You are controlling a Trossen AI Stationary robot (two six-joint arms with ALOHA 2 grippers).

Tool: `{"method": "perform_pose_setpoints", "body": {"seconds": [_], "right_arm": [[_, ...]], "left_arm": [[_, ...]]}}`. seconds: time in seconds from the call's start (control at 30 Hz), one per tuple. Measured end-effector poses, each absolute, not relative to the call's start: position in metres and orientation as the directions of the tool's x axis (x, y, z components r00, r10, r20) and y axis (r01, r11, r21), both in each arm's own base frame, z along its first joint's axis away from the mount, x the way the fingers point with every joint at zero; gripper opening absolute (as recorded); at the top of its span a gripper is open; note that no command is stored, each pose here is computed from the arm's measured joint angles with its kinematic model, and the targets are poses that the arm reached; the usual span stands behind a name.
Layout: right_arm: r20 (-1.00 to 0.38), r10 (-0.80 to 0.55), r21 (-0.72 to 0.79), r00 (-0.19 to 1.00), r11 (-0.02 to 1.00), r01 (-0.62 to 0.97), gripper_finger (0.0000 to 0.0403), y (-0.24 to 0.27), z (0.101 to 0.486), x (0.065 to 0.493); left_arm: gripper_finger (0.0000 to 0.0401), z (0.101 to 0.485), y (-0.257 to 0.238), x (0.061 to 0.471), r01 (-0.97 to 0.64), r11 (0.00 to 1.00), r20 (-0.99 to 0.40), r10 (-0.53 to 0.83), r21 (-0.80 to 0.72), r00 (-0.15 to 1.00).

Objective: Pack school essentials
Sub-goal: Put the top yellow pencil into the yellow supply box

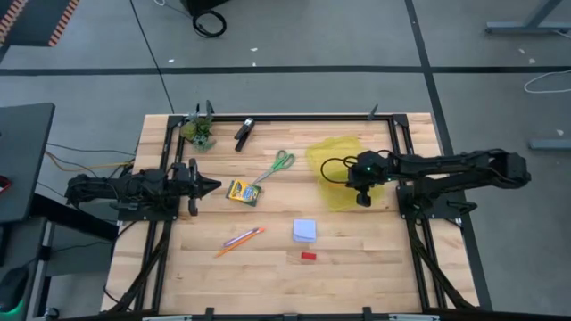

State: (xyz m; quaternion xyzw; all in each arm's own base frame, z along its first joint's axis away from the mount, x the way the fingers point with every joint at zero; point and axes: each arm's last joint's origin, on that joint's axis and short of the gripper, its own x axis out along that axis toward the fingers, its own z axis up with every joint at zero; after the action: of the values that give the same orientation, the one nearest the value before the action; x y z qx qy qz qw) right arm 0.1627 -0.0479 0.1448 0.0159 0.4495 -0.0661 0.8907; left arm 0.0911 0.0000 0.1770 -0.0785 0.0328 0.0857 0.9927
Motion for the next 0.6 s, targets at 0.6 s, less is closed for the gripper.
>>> {"method": "perform_pose_setpoints", "body": {"seconds": [0.6], "right_arm": [[-0.791,-0.103,-0.234,0.603,0.962,-0.143,0.0031,-0.0486,0.1448,0.1654]], "left_arm": [[0.0026,0.1771,0.0,0.0911,-0.176,0.973,-0.078,0.165,-0.15,0.983]]}}
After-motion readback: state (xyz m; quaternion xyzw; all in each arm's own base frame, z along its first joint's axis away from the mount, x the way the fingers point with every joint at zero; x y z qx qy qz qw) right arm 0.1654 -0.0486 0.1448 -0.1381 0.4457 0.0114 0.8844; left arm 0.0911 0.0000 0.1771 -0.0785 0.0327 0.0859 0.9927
